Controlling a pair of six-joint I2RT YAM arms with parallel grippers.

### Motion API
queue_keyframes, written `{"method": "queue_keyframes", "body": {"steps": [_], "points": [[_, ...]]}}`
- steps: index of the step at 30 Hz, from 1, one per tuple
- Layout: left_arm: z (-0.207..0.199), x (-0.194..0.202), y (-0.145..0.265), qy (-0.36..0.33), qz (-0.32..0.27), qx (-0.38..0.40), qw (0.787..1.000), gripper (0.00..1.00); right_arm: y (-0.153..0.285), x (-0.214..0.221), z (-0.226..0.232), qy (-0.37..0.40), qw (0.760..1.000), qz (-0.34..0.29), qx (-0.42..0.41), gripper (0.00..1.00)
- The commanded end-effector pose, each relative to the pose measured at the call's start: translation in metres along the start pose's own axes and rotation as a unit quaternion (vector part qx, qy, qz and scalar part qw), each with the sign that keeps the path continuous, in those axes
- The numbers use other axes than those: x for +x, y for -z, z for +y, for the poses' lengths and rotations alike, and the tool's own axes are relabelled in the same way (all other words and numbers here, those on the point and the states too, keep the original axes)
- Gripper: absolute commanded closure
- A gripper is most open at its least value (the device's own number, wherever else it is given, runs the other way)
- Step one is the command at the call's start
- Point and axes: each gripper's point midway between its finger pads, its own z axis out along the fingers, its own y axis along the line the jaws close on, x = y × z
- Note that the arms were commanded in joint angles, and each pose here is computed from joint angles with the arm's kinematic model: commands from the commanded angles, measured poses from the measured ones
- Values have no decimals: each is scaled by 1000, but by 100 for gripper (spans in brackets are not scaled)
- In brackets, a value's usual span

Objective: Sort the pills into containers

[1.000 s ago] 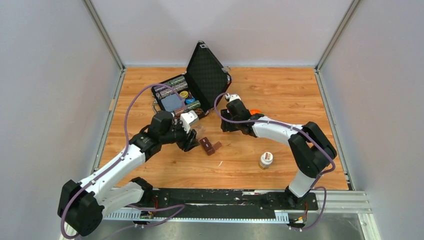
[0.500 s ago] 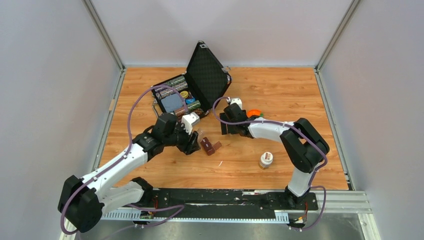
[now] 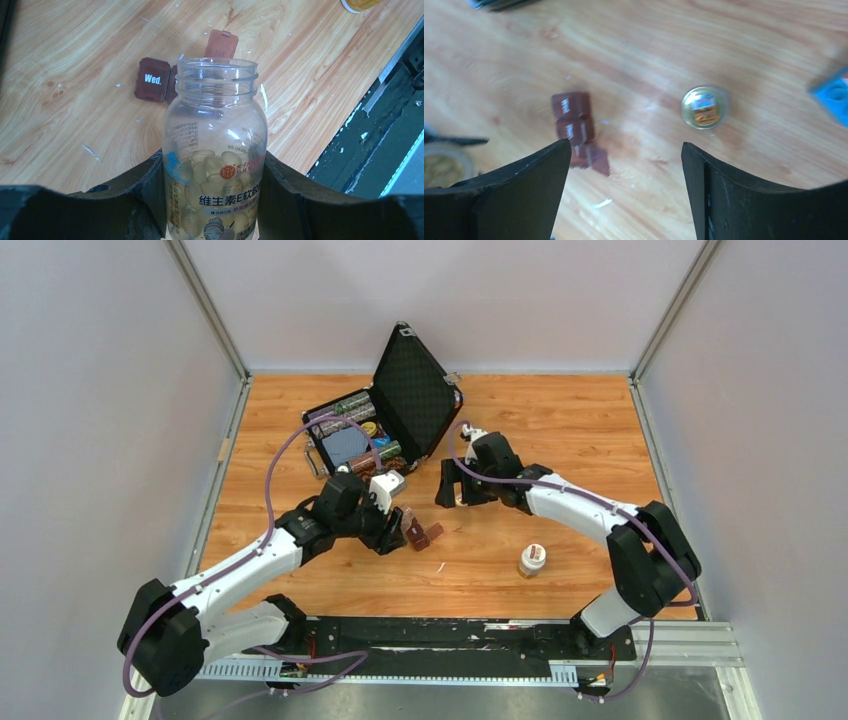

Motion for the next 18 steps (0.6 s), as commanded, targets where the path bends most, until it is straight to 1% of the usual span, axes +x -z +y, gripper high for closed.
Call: {"method": "queue_keyframes", "body": {"steps": [1,4,6,9,14,18], "points": [[-2,-18,-2,-11,-37,2,999,100,10,25,42,3,985,59,-159,18],[0,-19,-2,-13,-40,-2,999,100,4,37,44,-12,981,85,-176,18],[-1,-20,-2,-14,-44,-1,999,100,-3,43,39,-34,978,97,-179,20],[-1,-23,0,-16,-56,0,998,100,-1,45,42,-57,969,97,-221,28],[-1,-26,0,-17,-65,-1,998,100,-2,55,45,-65,957,113,-258,48],[-1,-27,2,-26,-61,-3,998,100,-13,56,42,-77,957,110,-255,55]]}}
